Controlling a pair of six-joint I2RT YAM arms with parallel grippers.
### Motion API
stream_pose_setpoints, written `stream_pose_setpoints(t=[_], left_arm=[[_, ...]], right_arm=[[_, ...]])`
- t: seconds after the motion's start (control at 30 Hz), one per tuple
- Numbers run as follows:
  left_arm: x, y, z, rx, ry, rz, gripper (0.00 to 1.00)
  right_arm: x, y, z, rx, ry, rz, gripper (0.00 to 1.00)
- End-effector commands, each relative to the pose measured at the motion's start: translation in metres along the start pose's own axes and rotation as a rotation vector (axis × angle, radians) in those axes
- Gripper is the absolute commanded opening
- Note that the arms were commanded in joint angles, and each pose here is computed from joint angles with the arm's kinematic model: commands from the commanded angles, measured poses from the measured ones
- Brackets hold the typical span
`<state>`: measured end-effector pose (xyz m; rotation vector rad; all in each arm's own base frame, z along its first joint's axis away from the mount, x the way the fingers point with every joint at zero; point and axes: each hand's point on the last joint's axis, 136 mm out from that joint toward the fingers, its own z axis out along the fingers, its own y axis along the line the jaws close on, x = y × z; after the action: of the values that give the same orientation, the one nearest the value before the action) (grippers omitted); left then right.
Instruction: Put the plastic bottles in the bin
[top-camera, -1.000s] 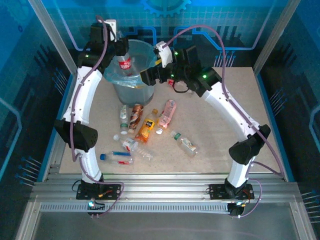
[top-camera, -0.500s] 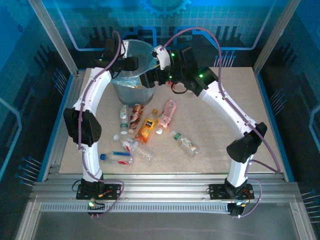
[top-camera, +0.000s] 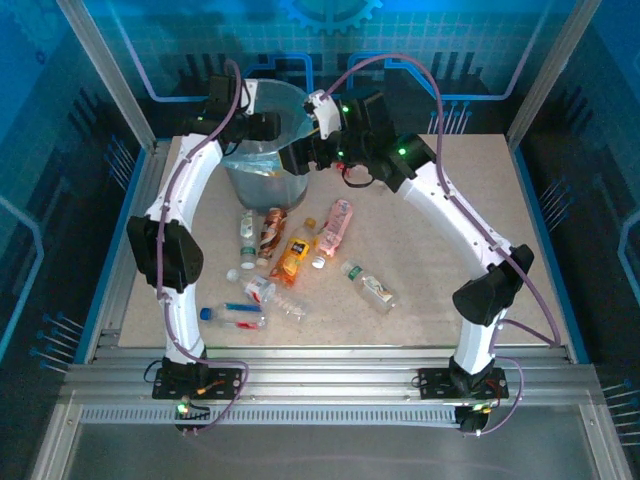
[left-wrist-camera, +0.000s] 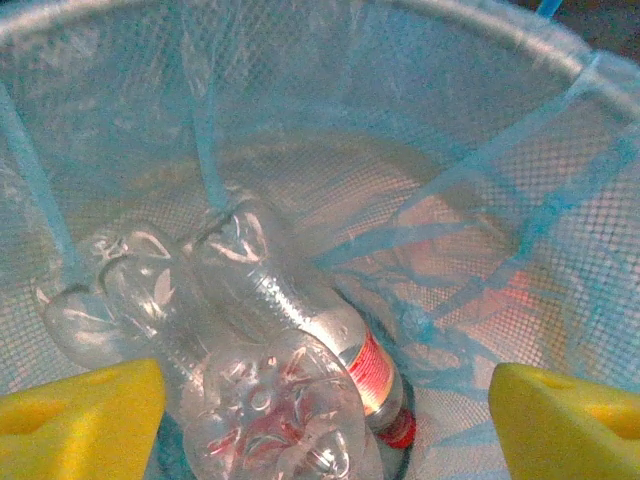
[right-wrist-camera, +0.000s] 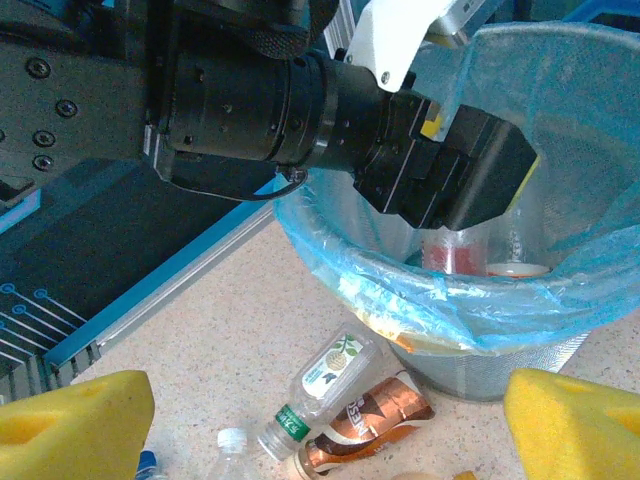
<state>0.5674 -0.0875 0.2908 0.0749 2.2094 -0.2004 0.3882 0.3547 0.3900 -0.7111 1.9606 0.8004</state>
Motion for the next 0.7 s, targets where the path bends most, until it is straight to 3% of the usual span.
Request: stream_pose_setpoints(t=[0.0,0.2,0.37,0.53,0.67], left_arm=[[-0.034,-0.002,-0.041,0.022,-0.089,-0.018,0.85],[-0.062,-0.011,-0.099,0.045,-0.196,-0.064,0.84],[-0.063,-0.025,-0.153,0.111,-0.256,-0.101,0.82],[-0.032,-0.040,-0.196,0.150,-0.260,-0.102,0.82],[0.022,-0.051,-0.211,0.182,-0.179,-0.056,0.82]], right_arm=[[-0.007,0.006,-0.009,-0.004,-0.007,-0.005,0.91],[-0.001,0.008,-0.025,0.018,-0.002,-0.029,0.91],[0.022,0.001,-0.040,0.065,0.045,-0.050,0.90],[0.068,-0.002,-0.045,0.079,0.131,-0.065,0.88],[0.110,-0.001,-0.050,0.058,0.176,-0.099,0.85]])
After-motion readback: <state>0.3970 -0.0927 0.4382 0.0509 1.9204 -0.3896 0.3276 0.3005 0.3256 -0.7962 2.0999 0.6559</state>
